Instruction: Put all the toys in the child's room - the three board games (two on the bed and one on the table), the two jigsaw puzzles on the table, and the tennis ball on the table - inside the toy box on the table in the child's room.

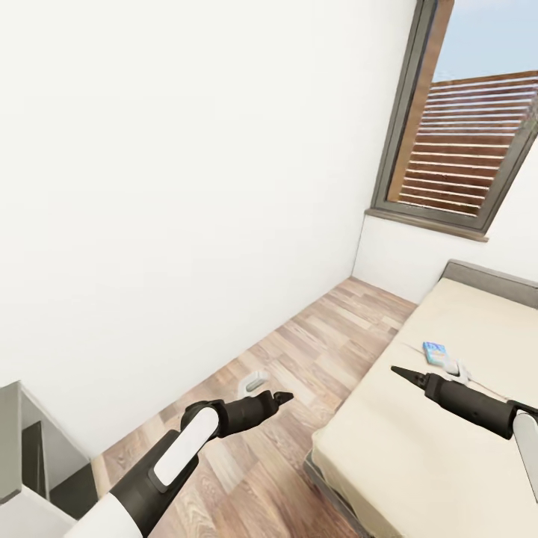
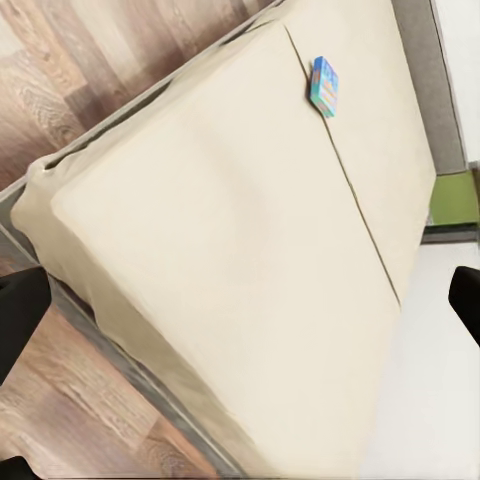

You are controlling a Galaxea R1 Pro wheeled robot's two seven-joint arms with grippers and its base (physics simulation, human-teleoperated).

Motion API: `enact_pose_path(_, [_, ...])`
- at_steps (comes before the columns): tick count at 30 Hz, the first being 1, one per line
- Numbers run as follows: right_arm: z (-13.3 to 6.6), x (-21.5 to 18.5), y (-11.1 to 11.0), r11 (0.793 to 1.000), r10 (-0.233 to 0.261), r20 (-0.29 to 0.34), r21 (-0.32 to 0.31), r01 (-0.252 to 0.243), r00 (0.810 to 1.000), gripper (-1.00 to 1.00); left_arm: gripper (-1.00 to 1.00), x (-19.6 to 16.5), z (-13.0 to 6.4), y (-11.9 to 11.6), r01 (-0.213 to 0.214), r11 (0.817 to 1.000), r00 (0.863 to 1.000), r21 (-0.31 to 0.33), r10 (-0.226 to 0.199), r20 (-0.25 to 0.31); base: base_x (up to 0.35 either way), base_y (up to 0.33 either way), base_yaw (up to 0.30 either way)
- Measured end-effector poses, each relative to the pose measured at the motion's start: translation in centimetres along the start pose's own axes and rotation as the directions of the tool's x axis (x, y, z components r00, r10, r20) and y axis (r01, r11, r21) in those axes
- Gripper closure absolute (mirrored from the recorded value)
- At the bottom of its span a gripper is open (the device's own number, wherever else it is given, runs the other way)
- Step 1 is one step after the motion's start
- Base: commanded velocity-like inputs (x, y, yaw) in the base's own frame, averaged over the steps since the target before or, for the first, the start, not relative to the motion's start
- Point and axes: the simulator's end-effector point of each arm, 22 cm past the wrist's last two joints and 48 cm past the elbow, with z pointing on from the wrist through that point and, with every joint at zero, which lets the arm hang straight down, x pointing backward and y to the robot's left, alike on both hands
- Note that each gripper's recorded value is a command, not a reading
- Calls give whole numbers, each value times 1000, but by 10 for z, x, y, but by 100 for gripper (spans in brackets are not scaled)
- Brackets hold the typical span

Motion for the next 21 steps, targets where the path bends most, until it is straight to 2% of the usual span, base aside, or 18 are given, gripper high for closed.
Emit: enact_pose_path(21, [0,0,0,1000,0,0,0,0,1000,-100,-100,0,0,0,0,1000,1000,0,0,0,15,8,-281])
